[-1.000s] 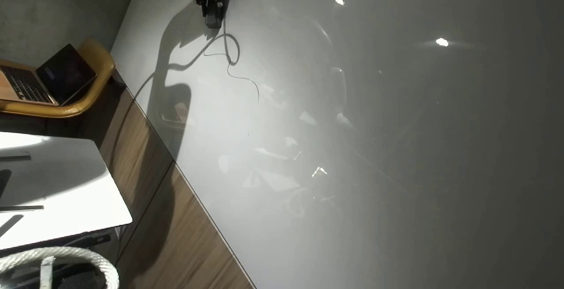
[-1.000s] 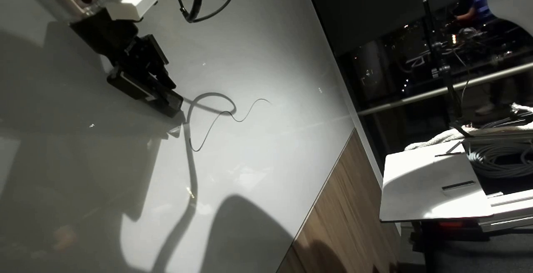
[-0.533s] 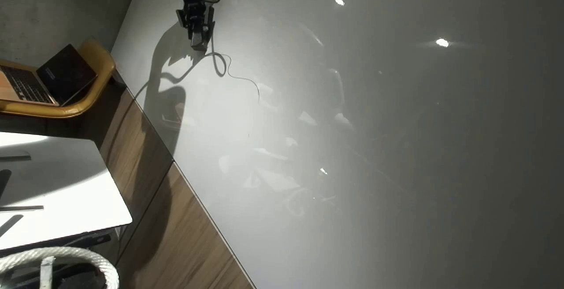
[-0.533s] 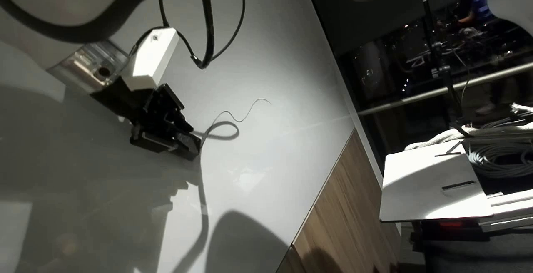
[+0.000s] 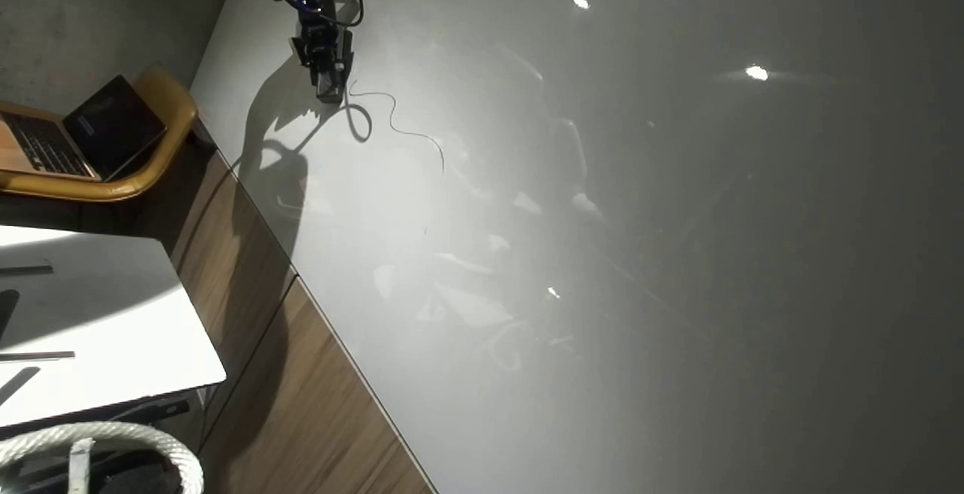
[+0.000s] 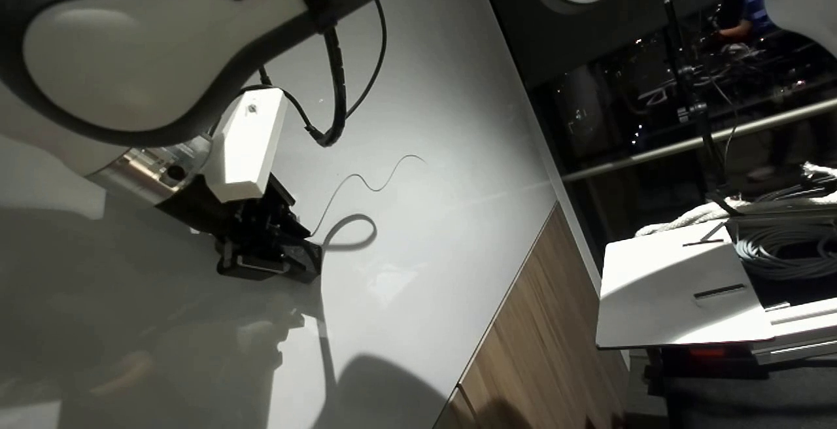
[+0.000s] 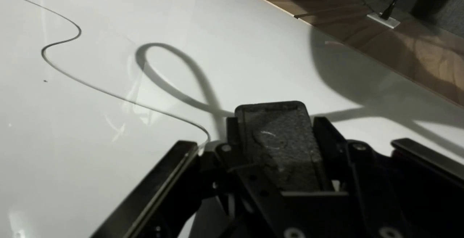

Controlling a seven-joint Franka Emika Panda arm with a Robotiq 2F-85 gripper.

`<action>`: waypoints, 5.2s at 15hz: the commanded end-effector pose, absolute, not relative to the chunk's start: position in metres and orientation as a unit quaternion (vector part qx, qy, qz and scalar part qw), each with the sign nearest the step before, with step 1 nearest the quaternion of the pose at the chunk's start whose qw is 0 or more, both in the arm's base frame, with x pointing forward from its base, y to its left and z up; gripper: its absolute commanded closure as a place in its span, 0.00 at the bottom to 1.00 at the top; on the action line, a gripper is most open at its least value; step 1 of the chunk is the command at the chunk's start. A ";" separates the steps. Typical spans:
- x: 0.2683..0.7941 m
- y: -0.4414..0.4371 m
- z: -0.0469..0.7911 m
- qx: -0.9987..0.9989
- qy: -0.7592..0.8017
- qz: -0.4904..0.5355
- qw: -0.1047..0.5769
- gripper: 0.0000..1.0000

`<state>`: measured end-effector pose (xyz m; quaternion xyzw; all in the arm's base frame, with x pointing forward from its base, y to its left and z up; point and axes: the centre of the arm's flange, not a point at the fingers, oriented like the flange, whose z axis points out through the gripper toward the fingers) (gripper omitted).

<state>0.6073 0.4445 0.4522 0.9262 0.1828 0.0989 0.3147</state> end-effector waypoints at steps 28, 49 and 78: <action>0.592 0.177 0.497 0.904 0.007 0.262 0.337 0.72; 0.610 0.118 0.470 0.951 0.008 0.198 0.238 0.72; 0.632 0.377 0.463 0.937 0.153 0.133 0.285 0.72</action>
